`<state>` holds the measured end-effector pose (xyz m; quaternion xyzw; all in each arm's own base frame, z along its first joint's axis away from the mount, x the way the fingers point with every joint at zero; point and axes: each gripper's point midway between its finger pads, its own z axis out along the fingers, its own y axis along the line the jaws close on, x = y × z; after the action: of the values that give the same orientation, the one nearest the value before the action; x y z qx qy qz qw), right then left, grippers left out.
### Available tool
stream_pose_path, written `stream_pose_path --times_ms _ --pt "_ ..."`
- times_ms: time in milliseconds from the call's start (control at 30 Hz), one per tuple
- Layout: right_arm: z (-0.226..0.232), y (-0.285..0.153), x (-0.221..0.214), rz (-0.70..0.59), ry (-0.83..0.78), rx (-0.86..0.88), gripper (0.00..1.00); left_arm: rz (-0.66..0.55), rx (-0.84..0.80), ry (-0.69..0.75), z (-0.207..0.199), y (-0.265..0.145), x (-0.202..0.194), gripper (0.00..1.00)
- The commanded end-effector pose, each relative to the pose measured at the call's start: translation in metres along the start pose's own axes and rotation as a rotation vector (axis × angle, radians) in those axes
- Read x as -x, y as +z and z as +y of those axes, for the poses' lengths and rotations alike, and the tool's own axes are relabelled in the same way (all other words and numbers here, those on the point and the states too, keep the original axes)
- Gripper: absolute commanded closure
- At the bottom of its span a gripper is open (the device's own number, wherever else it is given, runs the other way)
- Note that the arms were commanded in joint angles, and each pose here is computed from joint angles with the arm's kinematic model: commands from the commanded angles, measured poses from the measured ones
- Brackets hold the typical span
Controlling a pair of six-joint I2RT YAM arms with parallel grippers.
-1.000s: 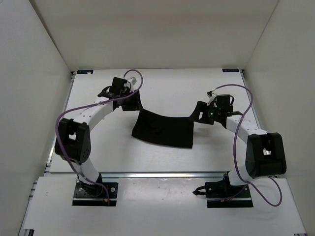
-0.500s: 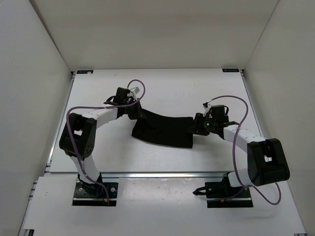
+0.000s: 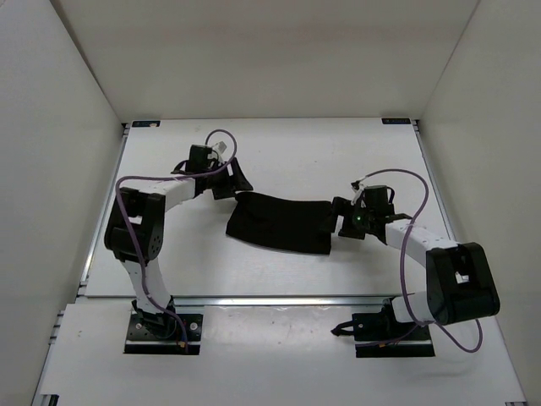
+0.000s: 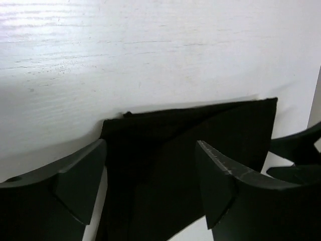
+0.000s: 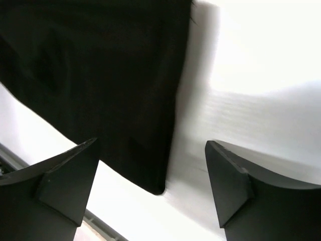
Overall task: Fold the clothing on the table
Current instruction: Fold the skirt
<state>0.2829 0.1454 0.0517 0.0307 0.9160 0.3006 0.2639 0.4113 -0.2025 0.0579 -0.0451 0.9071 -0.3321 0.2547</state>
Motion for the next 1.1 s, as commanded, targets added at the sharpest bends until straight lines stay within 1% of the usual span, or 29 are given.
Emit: stream_pose_path --times_ms 0,67,100,167,267,300,333,367,400,433,467,533,567,600,667,767,800,833,867,900,933,967,1000,1033,1067 --pt "-0.007 -0.006 0.003 -0.043 0.003 -0.032 0.17 -0.089 -0.068 0.114 -0.038 -0.046 0.026 0.17" --pt "-0.007 -0.004 0.002 -0.040 -0.004 -0.026 0.18 -0.059 -0.055 0.181 -0.044 -0.051 0.010 0.20" --pt "-0.008 -0.001 -0.003 -0.027 -0.002 -0.024 0.18 -0.047 -0.013 0.187 -0.037 -0.051 0.002 0.23" --pt "-0.010 0.004 -0.002 -0.014 0.005 -0.027 0.22 -0.020 0.043 0.249 -0.037 -0.048 -0.017 0.26" --pt "-0.006 0.012 0.001 0.005 -0.007 -0.015 0.26 0.033 0.153 0.241 -0.017 -0.044 -0.050 0.32" --pt "-0.006 0.015 -0.001 0.022 -0.005 -0.017 0.28 0.019 0.163 0.240 -0.020 -0.045 -0.049 0.34" --pt "-0.006 0.018 0.001 0.026 -0.010 -0.018 0.30 0.036 0.192 0.228 -0.010 -0.045 -0.058 0.38" --pt "-0.007 0.021 0.001 0.043 -0.006 -0.017 0.33 0.054 0.197 0.225 -0.008 -0.043 -0.067 0.40" --pt "-0.010 0.026 -0.004 0.067 0.005 -0.021 0.37 0.050 0.216 0.222 -0.003 -0.043 -0.067 0.41" --pt "-0.012 0.031 -0.007 0.093 0.021 -0.024 0.39 0.060 0.237 0.223 0.003 -0.043 -0.073 0.42" --pt "-0.011 0.033 -0.005 0.095 0.011 -0.021 0.41 0.068 0.251 0.219 0.008 -0.043 -0.076 0.44" --pt "-0.010 0.041 -0.011 0.139 0.013 -0.011 0.48 0.075 0.298 0.198 0.022 -0.045 -0.076 0.49" --pt "-0.010 0.043 -0.015 0.156 0.015 -0.016 0.49 0.084 0.310 0.194 0.024 -0.045 -0.079 0.53" --pt "-0.009 0.046 -0.015 0.159 0.003 -0.018 0.51 0.079 0.321 0.197 0.026 -0.045 -0.076 0.55" --pt "-0.010 0.052 -0.020 0.187 0.012 -0.019 0.55 0.110 0.350 0.192 0.034 -0.043 -0.083 0.55" --pt "-0.007 0.058 -0.022 0.207 0.009 -0.009 0.61 0.137 0.364 0.195 0.036 -0.036 -0.088 0.58" --pt "-0.006 0.058 -0.019 0.203 0.006 -0.009 0.66 0.137 0.357 0.195 0.033 -0.034 -0.086 0.60" --pt "-0.005 0.060 -0.015 0.198 0.003 -0.006 0.72 0.162 0.351 0.199 0.032 -0.029 -0.093 0.62" --pt "-0.004 0.062 -0.011 0.197 0.004 -0.007 0.85 0.174 0.349 0.198 0.032 -0.024 -0.094 0.63" --pt "-0.007 0.063 -0.013 0.207 0.005 -0.011 0.92 0.200 0.346 0.195 0.033 -0.020 -0.100 0.66" --pt "-0.004 0.062 -0.004 0.200 0.009 -0.004 1.00 0.219 0.354 0.195 0.034 -0.019 -0.106 0.69" --pt "-0.002 0.064 0.007 0.188 -0.020 -0.005 1.00 0.237 0.349 0.192 0.033 -0.015 -0.110 0.71" --pt "-0.002 0.064 0.007 0.205 -0.013 -0.013 1.00 0.249 0.353 0.196 0.031 -0.014 -0.111 0.75" --pt "0.000 0.063 0.022 0.179 -0.040 -0.021 1.00 0.255 0.355 0.194 0.030 -0.012 -0.109 0.78" --pt "0.003 0.060 0.035 0.162 -0.069 -0.029 1.00 0.271 0.340 0.197 0.026 -0.008 -0.115 0.83"
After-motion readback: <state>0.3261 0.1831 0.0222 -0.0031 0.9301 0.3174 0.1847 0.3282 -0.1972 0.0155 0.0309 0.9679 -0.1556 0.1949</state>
